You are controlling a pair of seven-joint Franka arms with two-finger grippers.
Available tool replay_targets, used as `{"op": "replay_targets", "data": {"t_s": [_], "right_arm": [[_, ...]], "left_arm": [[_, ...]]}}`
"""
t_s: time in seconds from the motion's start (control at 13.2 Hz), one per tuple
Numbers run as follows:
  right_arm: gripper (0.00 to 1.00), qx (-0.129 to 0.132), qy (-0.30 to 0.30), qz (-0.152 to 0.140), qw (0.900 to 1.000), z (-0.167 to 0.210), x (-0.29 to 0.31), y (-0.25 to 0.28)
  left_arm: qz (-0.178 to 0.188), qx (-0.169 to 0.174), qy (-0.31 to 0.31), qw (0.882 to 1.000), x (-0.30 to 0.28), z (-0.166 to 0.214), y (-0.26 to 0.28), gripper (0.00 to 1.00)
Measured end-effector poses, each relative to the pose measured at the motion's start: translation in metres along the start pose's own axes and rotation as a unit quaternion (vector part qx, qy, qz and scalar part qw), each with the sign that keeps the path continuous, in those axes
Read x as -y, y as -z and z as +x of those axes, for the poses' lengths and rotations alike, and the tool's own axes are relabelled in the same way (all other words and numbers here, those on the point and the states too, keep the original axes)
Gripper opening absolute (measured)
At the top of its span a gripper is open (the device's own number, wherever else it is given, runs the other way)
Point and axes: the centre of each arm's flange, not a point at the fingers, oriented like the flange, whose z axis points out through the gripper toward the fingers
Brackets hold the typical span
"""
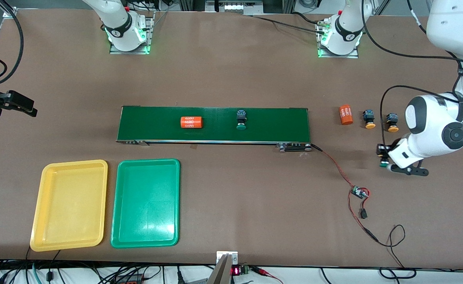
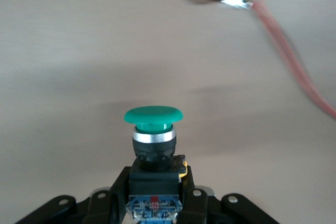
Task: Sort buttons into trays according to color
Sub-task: 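Grasp the second green button with the left gripper, then place the second green button on the conveyor belt, open the left gripper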
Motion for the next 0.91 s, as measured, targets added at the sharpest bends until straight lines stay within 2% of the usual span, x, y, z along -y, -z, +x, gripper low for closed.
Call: {"op": "replay_targets", "data": {"t_s": [0.23,0.6,0.91], "right_arm": [[1.0,0.0,0.0,0.0,1.0,0.0,0.0,0.0],[1.0,0.0,0.0,0.0,1.0,0.0,0.0,0.0],[1.0,0.0,0.0,0.0,1.0,0.0,0.0,-0.001]], "left_arm": [[-0.017,0.021,0.01,1.0,-0.094,0.004,0.03,0.41],[-0.031,0.027,0.019,0.999,-0.254,-0.01,0.04,0.41],[-0.04,0.022,0.043,0.998,-0.338,-0.035,0.036,0.41]]}}
